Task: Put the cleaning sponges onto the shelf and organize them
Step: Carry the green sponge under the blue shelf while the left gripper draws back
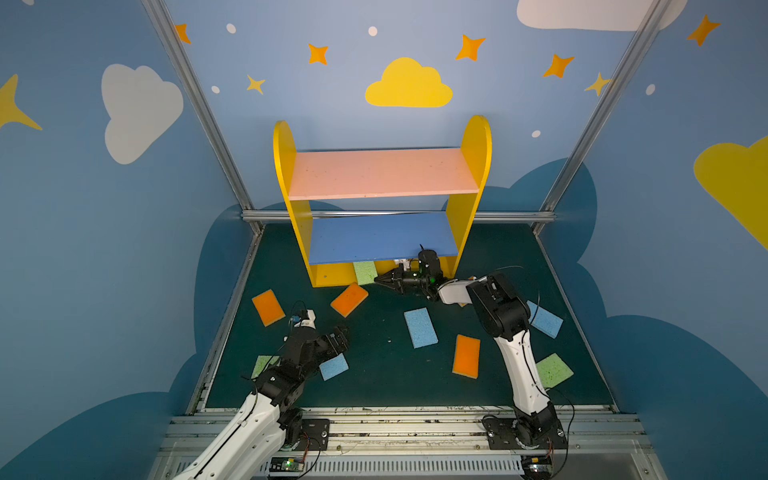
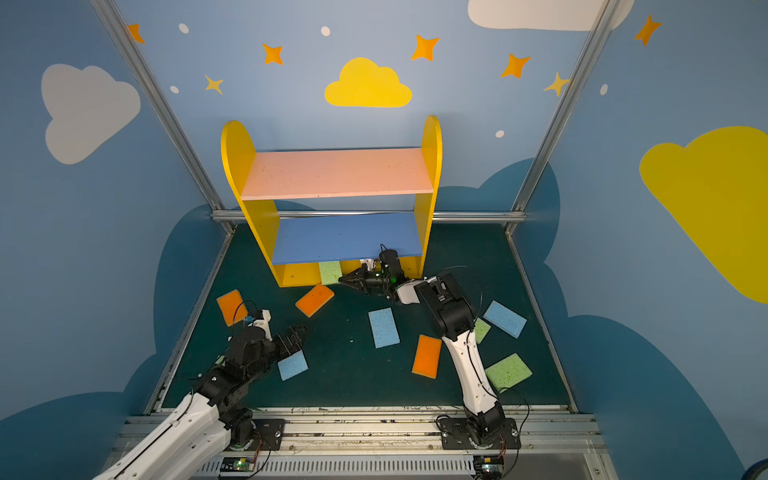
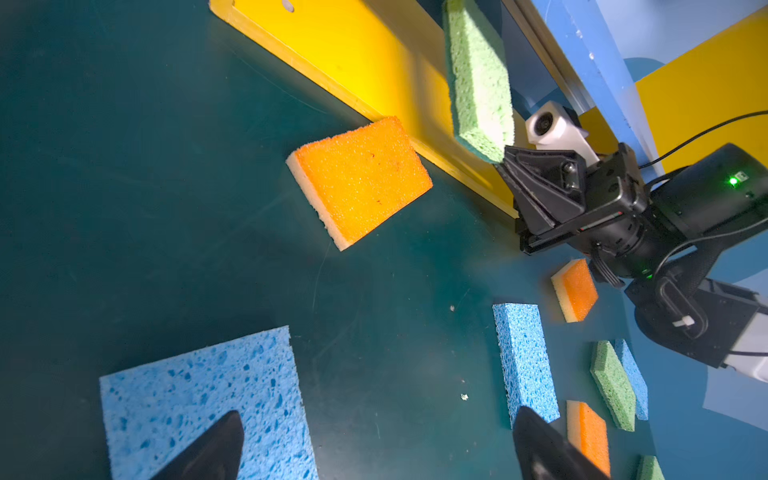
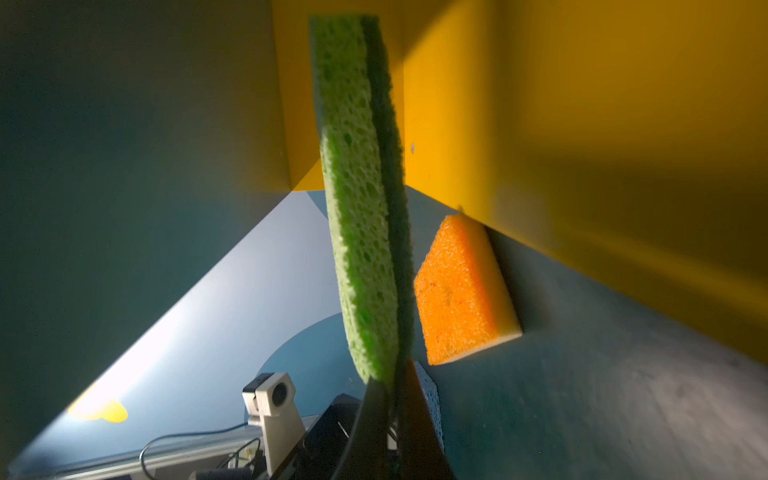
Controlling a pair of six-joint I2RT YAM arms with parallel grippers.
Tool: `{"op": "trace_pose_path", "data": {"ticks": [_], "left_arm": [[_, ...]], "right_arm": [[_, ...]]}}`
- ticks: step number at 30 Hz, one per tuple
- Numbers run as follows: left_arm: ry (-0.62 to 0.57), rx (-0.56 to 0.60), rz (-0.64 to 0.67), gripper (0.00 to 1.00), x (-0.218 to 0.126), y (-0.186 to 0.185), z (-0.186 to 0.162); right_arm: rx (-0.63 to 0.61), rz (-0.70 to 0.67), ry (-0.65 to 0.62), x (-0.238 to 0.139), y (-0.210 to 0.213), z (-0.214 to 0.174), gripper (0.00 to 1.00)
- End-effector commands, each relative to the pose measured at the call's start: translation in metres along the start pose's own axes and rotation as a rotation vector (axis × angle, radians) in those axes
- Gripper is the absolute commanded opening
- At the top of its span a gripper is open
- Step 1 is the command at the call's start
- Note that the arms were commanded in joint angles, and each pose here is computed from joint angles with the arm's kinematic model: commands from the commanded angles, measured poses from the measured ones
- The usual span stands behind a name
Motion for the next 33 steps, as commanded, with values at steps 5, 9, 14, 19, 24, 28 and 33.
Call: {"op": "trace_pose_path", "data": {"ticks": [5, 9, 14, 19, 24, 28, 33], "left_arm": [[-0.017, 0.013, 0.017, 0.99, -0.005, 0.007, 0.000], [-0.028, 0.009, -0.010, 0.99, -0.011, 0.003, 0.004], [-0.031, 0.015, -0.017, 0.99, -0.020, -0.004, 0.011], [-0.050, 0.020, -0.032, 1.00, -0.029, -0.010, 0.018], [-0.068, 0.025, -0.034, 0.99, -0.036, -0.013, 0.023], [-0.096, 0.033, -0.005, 1.00, -0.043, -0.011, 0.028], [-0.156, 0.012, 0.015, 1.00, -0.050, -0.006, 0.032]], "right_arm": [[0.090, -0.066, -0.085, 0.021, -0.005, 0.008, 0.00], [0.123, -0.063, -0.121, 0.032, -0.009, 0.012, 0.00], [0.138, -0.041, -0.138, 0.047, -0.010, 0.015, 0.00], [0.143, -0.029, -0.130, 0.061, -0.010, 0.015, 0.00], [0.135, -0.024, -0.124, 0.074, -0.011, 0.015, 0.00], [0.120, -0.033, -0.119, 0.080, -0.010, 0.015, 0.00], [0.100, -0.047, -0.122, 0.088, -0.010, 0.017, 0.00]]}}
Point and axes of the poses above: each gripper's point midway between its finger pads, its own x axis out along the fingers, its own y axis along the line the jaws close on, z = x × y, the point moved 7 cm from there along -x, back along the fingers, and after that the axes turned 3 degrees about -x, right-handed, at the moved point
